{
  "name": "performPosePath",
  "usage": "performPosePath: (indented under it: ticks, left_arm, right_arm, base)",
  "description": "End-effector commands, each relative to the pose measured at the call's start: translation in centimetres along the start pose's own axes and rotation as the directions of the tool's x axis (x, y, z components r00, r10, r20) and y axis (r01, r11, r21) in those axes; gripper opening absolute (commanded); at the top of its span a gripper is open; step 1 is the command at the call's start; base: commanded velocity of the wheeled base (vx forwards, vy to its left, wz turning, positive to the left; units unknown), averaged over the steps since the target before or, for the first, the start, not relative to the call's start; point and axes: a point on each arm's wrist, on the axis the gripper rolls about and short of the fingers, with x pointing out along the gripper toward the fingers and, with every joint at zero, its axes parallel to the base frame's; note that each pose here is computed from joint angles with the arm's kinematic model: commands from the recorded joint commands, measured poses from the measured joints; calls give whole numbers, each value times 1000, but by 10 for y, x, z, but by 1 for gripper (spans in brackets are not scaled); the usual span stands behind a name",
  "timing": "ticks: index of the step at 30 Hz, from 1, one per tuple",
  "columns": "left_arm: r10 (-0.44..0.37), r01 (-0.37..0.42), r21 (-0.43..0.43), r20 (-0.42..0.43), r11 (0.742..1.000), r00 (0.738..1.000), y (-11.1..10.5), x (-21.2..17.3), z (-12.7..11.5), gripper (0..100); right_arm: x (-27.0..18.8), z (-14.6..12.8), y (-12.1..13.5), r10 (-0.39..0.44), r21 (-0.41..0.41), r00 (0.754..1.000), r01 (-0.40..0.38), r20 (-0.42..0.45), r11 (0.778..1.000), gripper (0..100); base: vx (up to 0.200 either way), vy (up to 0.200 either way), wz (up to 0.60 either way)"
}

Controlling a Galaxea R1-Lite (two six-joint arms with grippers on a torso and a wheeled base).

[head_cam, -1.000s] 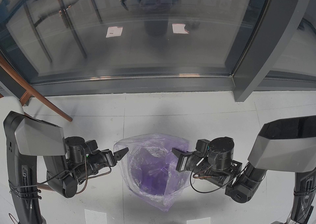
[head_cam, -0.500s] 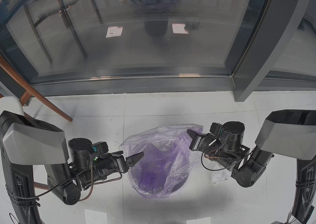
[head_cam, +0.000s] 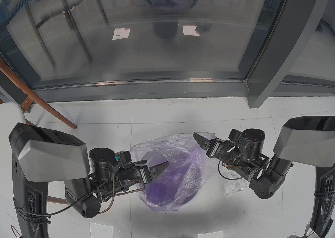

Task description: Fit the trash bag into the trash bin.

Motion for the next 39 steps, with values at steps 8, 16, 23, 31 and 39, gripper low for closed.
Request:
performPosePath:
  ticks: [8, 16, 23, 31, 39]
  left_arm:
    - [-85, 88, -143, 24, 986, 996, -20, 22, -4, 100]
    - [-95, 103, -207, 48, 973, 994, -19, 39, 3, 100]
    - [-92, 99, -209, 43, 973, 995, -16, 44, -1, 100]
    - [-102, 110, -206, 52, 972, 993, -17, 47, 1, 100]
    - [-102, 110, -207, 52, 972, 993, -18, 47, 1, 100]
  right_arm:
    - [-84, -27, -19, -130, 66, 968, 147, -215, 987, 100]
    - [-76, -54, 1, -74, 65, 958, 96, -279, 993, 100]
    - [-62, -78, 9, -90, 37, 953, 105, -290, 994, 100]
    - [-58, -86, 7, -108, 56, 949, 130, -298, 990, 0]
    - [-61, -89, 3, -95, 57, 957, 115, -273, 992, 0]
  base:
    - [0, 0, 0]
    - [0, 0, 0]
    - [0, 0, 0]
    - [0, 0, 0]
    - [0, 0, 0]
